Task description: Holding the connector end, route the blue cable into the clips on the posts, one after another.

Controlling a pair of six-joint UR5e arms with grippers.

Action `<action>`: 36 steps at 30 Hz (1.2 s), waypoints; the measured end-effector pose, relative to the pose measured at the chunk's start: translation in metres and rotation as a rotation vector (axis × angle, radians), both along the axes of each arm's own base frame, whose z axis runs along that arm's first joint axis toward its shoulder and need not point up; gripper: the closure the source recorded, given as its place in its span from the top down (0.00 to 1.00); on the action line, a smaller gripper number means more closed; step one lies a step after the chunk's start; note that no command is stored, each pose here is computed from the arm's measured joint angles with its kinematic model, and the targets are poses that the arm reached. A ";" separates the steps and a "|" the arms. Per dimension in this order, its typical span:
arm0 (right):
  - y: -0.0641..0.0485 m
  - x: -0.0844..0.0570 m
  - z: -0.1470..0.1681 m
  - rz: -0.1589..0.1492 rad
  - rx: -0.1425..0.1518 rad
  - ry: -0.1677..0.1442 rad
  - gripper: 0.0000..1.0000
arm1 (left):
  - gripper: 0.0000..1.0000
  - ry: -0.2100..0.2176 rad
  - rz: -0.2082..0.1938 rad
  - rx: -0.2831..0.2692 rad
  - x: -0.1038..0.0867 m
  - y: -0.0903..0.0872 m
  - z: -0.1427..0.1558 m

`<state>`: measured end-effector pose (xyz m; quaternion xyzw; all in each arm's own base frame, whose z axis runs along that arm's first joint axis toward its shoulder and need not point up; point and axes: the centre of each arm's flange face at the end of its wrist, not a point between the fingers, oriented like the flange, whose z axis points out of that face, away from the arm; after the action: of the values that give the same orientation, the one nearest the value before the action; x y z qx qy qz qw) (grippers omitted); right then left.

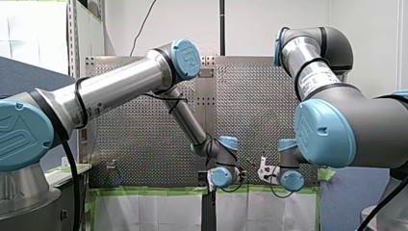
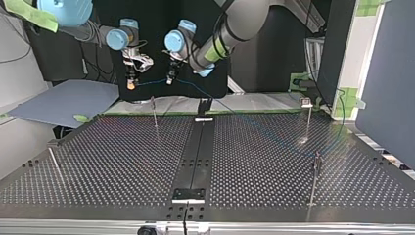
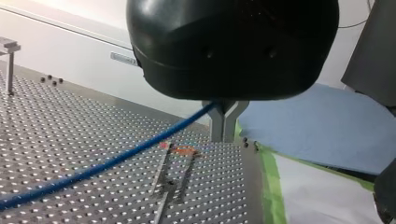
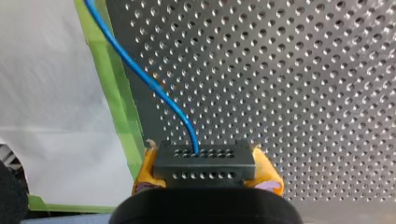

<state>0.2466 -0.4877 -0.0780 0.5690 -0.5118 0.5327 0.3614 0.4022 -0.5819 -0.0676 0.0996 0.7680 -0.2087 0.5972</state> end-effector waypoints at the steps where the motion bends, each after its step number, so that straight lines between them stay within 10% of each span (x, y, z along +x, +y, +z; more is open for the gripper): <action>1: -0.002 -0.005 -0.001 -0.001 0.002 0.000 0.00 | 0.00 0.000 0.001 -0.004 0.000 -0.002 -0.002; 10: -0.017 -0.034 -0.002 0.018 0.006 0.014 0.00 | 0.00 -0.045 0.019 -0.062 0.015 -0.019 0.009; 22: -0.036 -0.030 0.003 0.122 0.005 0.000 0.00 | 0.00 -0.057 0.014 -0.077 0.019 -0.026 0.001; 36: -0.045 -0.051 0.002 0.112 0.033 -0.017 0.00 | 0.00 -0.068 0.002 -0.119 0.038 -0.053 -0.005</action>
<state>0.1951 -0.5323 -0.0760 0.5979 -0.4912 0.5483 0.3172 0.4398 -0.6352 -0.0725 0.0701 0.7337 -0.2497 0.6280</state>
